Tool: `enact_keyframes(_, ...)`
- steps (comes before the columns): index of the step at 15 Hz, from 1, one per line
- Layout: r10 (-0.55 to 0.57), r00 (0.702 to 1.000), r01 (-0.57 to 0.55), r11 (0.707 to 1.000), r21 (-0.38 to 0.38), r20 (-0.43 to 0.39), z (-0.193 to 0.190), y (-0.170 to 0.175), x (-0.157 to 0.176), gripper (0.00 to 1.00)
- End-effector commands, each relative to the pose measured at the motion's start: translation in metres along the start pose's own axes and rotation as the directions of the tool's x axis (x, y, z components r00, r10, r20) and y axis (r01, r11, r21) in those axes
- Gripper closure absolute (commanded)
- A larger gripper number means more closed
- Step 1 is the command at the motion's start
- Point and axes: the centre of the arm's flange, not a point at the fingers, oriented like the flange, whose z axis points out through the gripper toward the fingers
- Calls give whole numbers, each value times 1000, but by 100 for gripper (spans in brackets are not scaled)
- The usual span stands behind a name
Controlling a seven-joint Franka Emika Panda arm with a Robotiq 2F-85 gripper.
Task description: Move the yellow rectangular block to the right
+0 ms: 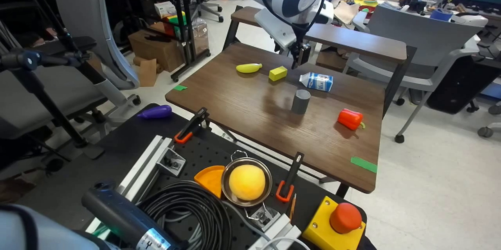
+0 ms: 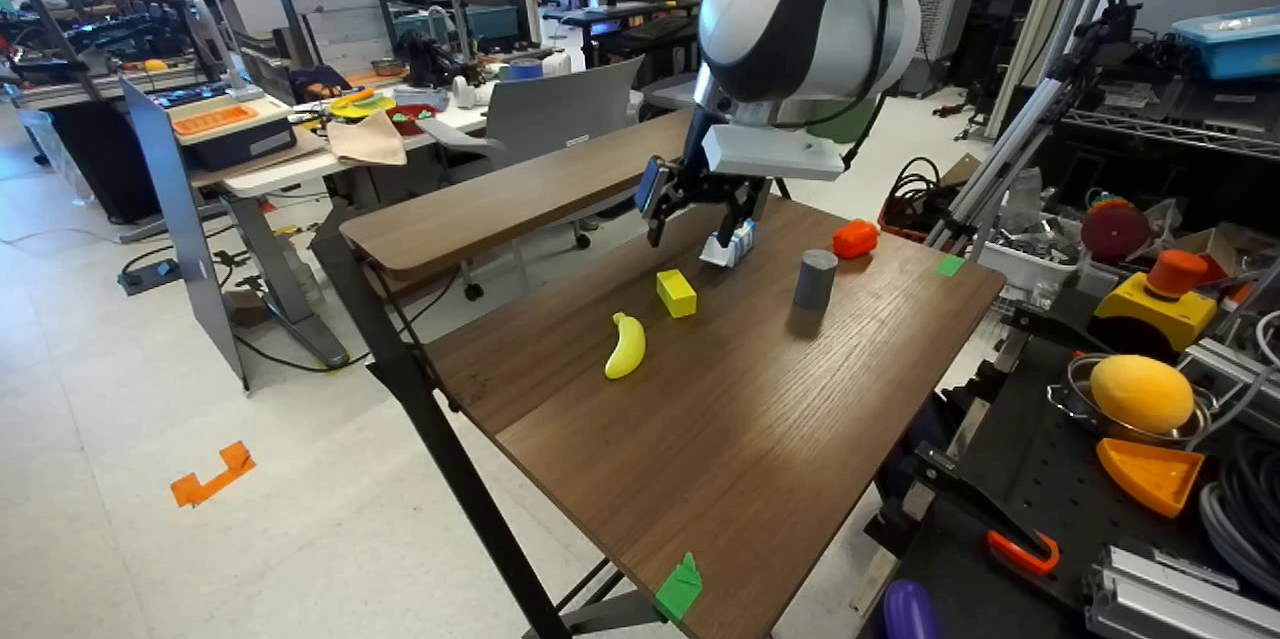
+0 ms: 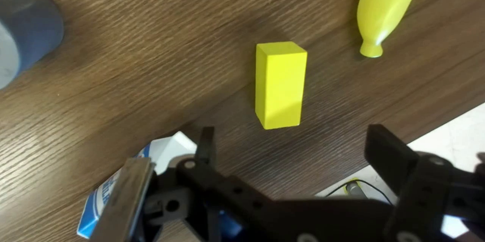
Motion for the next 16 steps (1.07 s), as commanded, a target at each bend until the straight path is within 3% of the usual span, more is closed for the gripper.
enact_keyframes(1, -1, 1000, 1, 1000, -9, 14, 26, -18, 3, 0)
enact_keyframes(12, 14, 999, -12, 998, -59, 34, 72, -17, 4, 0)
enact_keyframes(13, 14, 999, -12, 998, -62, 34, 74, -15, 5, 25)
enact_keyframes(14, 12, 999, -10, 998, -69, 36, 75, -14, 5, 26)
enact_keyframes(16, 5, 1000, -3, 997, -77, 31, 73, -11, 5, 42)
